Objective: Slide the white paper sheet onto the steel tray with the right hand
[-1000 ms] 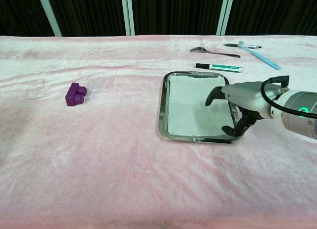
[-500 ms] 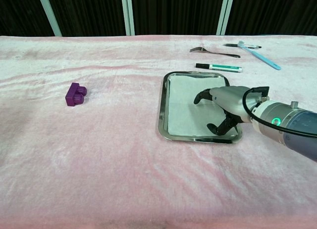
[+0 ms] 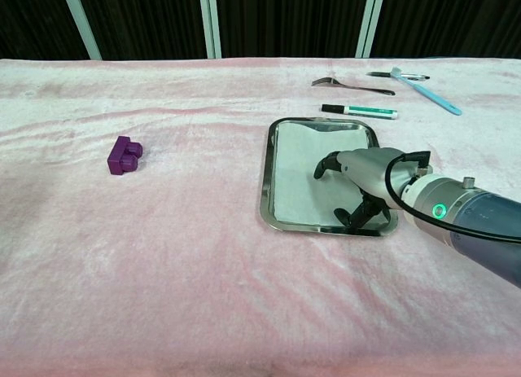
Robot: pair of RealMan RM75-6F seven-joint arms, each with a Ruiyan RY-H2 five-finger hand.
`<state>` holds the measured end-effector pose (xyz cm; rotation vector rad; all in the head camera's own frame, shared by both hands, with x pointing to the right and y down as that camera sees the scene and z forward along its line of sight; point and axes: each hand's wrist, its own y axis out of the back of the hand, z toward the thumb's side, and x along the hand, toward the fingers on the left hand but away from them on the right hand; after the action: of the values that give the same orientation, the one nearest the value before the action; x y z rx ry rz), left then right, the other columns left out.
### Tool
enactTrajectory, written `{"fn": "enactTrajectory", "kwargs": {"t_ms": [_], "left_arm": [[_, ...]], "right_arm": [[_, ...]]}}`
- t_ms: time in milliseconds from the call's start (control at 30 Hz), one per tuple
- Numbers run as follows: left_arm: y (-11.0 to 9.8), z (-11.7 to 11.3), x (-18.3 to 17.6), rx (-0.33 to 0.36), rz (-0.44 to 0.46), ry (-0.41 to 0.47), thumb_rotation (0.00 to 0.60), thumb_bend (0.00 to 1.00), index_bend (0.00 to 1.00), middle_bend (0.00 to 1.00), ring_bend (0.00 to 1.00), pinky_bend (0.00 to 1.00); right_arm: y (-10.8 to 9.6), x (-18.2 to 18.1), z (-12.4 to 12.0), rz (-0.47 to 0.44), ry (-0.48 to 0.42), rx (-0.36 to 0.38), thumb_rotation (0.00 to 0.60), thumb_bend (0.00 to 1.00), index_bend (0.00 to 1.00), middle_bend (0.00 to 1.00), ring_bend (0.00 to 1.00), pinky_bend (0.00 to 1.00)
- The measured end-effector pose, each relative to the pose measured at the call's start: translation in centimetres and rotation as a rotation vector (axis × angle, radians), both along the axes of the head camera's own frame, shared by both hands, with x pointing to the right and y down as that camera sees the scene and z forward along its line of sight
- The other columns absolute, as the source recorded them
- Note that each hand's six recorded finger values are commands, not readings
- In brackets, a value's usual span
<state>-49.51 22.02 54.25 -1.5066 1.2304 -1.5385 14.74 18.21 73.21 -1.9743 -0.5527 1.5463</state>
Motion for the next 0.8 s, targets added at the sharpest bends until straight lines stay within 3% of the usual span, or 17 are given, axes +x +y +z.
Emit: {"fn": "enactTrajectory", "kwargs": {"t_ms": [800], "left_arm": [[0.02,0.01,-0.01,-0.003,0.0,-0.002,0.6,0.4,0.15,0.04,0.0,0.0]], "right_arm": [[0.53,-0.4,-0.19,0.001,0.03,-0.019,0.6,0.41,0.24,0.1,0.14,0.17]]}}
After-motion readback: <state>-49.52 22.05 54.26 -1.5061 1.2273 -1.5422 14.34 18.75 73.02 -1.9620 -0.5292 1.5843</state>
